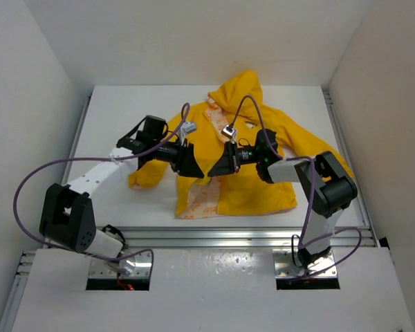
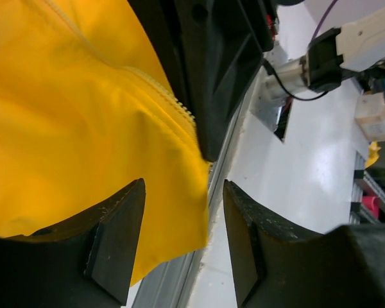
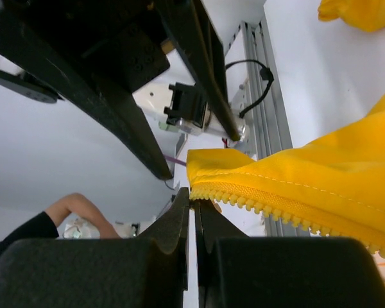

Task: Zip up the jacket

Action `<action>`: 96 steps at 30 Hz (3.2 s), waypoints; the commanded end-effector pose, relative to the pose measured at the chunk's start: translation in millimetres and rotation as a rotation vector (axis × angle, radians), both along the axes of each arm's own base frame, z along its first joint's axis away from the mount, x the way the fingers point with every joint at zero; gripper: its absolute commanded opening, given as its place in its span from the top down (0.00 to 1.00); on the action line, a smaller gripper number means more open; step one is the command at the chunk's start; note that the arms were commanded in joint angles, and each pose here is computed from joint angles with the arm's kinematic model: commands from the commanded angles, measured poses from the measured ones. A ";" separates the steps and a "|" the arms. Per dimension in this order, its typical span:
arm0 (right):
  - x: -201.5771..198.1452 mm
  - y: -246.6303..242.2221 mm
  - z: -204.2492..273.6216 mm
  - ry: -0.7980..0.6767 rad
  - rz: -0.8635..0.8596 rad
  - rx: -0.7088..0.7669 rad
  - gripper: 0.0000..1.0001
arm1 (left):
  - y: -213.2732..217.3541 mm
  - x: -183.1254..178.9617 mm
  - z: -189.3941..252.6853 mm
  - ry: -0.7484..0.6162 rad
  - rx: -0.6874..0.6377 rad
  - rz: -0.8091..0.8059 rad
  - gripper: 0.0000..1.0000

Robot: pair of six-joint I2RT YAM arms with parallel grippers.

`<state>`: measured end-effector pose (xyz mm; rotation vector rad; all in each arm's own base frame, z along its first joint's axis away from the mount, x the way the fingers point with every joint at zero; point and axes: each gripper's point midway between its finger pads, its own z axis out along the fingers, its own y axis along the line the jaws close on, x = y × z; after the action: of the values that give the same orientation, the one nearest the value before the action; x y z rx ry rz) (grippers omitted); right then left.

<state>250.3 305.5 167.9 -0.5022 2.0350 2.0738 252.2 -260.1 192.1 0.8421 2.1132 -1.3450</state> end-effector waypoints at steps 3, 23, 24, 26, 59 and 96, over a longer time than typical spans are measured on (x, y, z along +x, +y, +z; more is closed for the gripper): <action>-14.7 -3.3 20.1 -0.149 0.096 0.029 1.00 | 8.1 -5.8 -8.0 -0.053 0.088 -0.100 0.43; 0.2 2.5 28.6 -0.089 -0.016 0.034 1.00 | -14.4 -19.5 14.8 -0.029 -0.054 -0.086 0.39; 2.7 2.3 32.6 -0.073 -0.031 0.041 1.00 | -14.1 -20.9 10.8 -0.015 -0.053 -0.082 0.40; 5.9 3.5 35.5 -0.054 -0.047 0.046 1.00 | -10.9 -20.0 5.9 0.005 -0.049 -0.055 0.42; -1.4 1.7 32.4 -0.080 0.004 0.033 1.00 | -13.2 -15.1 13.4 -0.057 -0.091 -0.059 0.57; -4.1 6.9 30.6 -0.092 0.024 0.029 1.00 | -26.7 -15.3 16.2 -0.054 -0.113 -0.122 0.75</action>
<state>247.0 308.1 179.0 -0.4841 2.0550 2.0713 237.5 -277.5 187.7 0.9054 2.0441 -1.4326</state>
